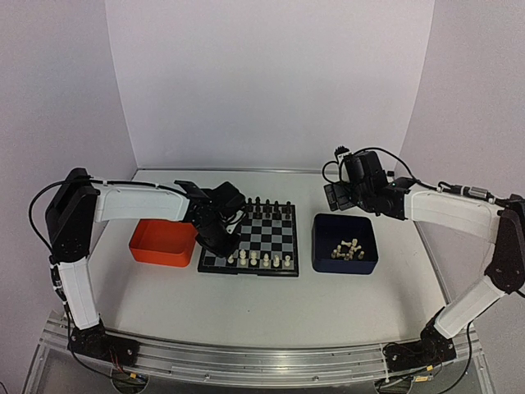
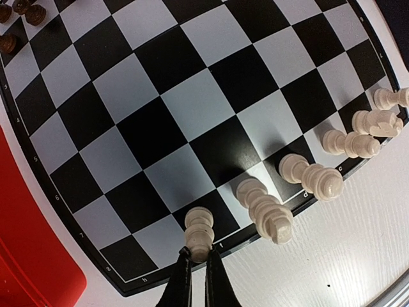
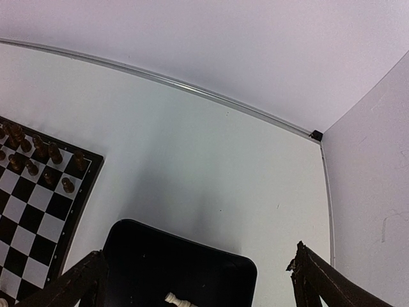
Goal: Set up the chess pieces on the board
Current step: Place the chess piece on the chessboard.
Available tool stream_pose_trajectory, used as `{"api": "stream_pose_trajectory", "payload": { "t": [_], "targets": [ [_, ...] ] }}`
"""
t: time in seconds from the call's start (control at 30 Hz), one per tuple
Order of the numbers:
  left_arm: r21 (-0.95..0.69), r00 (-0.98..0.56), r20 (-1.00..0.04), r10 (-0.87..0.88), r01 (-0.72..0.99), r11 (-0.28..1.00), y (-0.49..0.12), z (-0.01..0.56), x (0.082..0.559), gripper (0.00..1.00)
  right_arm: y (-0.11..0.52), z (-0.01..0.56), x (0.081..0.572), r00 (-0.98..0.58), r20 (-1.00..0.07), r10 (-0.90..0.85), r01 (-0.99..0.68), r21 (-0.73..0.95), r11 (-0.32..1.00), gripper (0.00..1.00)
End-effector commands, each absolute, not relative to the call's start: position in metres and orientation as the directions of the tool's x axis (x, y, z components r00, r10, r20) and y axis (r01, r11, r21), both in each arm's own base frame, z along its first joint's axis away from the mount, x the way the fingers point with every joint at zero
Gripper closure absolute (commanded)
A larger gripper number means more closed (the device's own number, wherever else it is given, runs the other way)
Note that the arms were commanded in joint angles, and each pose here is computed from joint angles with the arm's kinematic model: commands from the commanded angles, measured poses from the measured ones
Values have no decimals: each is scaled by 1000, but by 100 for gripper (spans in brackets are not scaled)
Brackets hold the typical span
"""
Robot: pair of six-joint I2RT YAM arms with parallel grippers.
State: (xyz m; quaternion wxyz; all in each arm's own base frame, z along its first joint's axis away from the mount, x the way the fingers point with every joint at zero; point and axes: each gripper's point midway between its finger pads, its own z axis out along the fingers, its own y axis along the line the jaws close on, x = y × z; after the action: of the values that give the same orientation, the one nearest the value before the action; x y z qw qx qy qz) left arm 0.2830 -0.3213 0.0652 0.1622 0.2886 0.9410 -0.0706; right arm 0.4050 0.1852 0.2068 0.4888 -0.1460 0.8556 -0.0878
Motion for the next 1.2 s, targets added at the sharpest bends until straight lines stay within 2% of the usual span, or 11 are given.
{"api": "stream_pose_trajectory", "payload": {
  "t": [0.0, 0.3, 0.67, 0.73, 0.8, 0.87, 0.9, 0.93, 1.17],
  "targets": [
    [-25, -761, -362, 539, 586, 810, -328, 72, 289, 93, 179, 226, 405, -443, -841, -310, -126, -284, 951, 4],
    [-24, -757, -381, 531, 582, 813, -331, 78, 292, 73, 181, 226, 408, -442, -839, -318, -129, -291, 948, 4],
    [-13, -735, -482, 477, 551, 835, -329, 130, 302, 59, 183, 230, 408, -435, -843, -317, -141, -284, 948, 4],
    [0, -727, -510, 459, 534, 845, -324, 147, 305, 52, 184, 232, 407, -430, -847, -314, -142, -280, 949, 4],
    [16, -712, -552, 435, 512, 859, -317, 169, 308, 40, 184, 233, 406, -428, -848, -313, -146, -276, 950, 4],
    [14, -694, -600, 397, 487, 873, -313, 193, 311, 23, 183, 236, 405, -423, -852, -308, -147, -271, 951, 3],
    [9, -684, -625, 376, 474, 880, -311, 203, 313, 8, 182, 236, 403, -423, -852, -308, -146, -271, 951, 3],
    [4, -674, -648, 354, 461, 887, -310, 214, 315, 1, 181, 237, 402, -423, -853, -306, -144, -271, 952, 3],
    [-60, -562, -810, 168, 365, 929, -307, 285, 343, 0, 166, 234, 388, -498, -813, -302, -118, -281, 952, 2]
  ]
}}
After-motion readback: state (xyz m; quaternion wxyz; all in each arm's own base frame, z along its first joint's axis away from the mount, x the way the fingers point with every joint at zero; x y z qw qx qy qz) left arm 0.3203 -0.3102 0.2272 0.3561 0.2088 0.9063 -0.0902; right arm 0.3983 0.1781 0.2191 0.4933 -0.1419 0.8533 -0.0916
